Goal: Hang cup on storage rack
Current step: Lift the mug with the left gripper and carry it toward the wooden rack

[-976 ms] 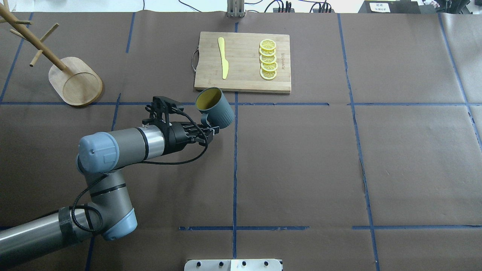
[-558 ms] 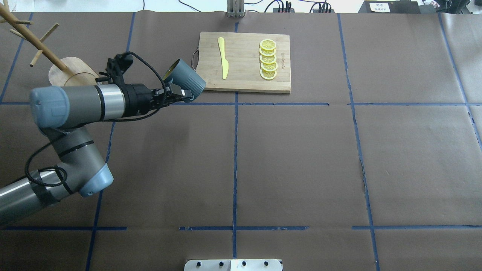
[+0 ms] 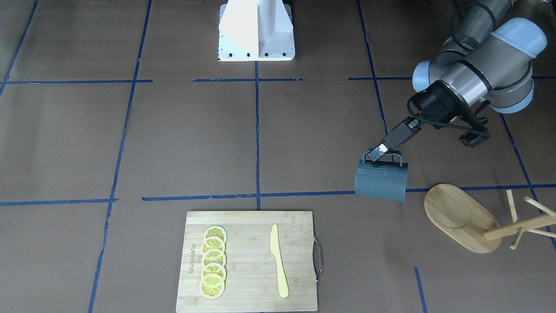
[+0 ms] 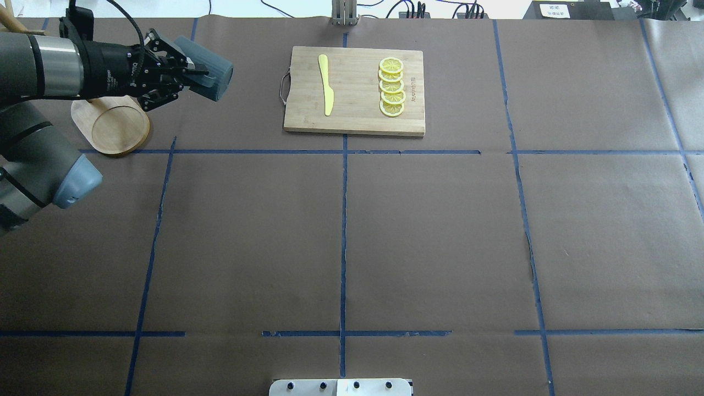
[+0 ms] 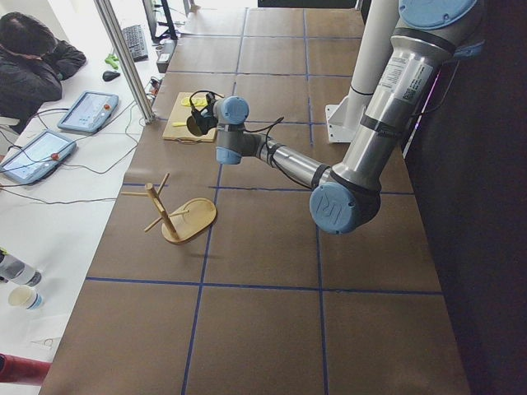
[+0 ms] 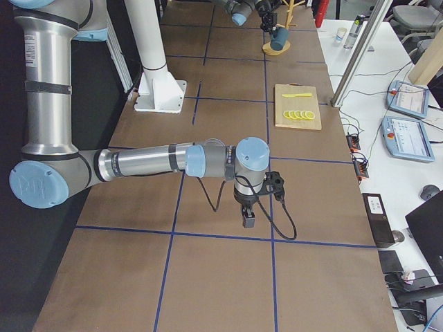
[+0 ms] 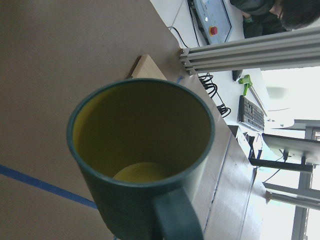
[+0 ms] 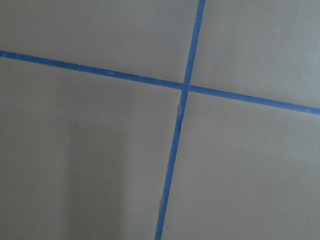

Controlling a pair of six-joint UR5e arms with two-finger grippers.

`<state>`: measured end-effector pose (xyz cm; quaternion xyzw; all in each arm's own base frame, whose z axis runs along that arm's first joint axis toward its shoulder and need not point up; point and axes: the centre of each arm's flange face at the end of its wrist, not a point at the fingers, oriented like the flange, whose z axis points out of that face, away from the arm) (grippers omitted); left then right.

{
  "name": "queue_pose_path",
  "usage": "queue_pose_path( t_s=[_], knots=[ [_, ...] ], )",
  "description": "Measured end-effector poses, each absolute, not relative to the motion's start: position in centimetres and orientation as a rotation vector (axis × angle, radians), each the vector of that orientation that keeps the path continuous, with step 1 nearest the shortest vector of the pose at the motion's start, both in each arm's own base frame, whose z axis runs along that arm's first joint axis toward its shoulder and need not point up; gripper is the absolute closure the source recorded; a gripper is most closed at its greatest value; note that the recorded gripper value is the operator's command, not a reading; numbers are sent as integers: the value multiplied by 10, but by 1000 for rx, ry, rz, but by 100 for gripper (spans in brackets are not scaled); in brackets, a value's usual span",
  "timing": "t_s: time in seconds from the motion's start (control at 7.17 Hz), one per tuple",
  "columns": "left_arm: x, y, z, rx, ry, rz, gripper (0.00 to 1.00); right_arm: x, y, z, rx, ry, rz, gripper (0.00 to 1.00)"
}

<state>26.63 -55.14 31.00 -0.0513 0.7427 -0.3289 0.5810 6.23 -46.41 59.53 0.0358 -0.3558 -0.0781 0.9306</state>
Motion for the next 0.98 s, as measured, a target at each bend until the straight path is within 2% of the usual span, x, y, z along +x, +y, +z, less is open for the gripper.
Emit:
queue_pose_path(
  t_s=[0.42, 0.98],
  knots=[
    [210, -559, 311, -330, 1866, -973, 100, 62, -465, 595, 75, -726, -162, 0],
    [149, -575, 387, -453, 2012, -1077, 100, 63, -465, 591, 83, -725, -165, 0]
  ],
)
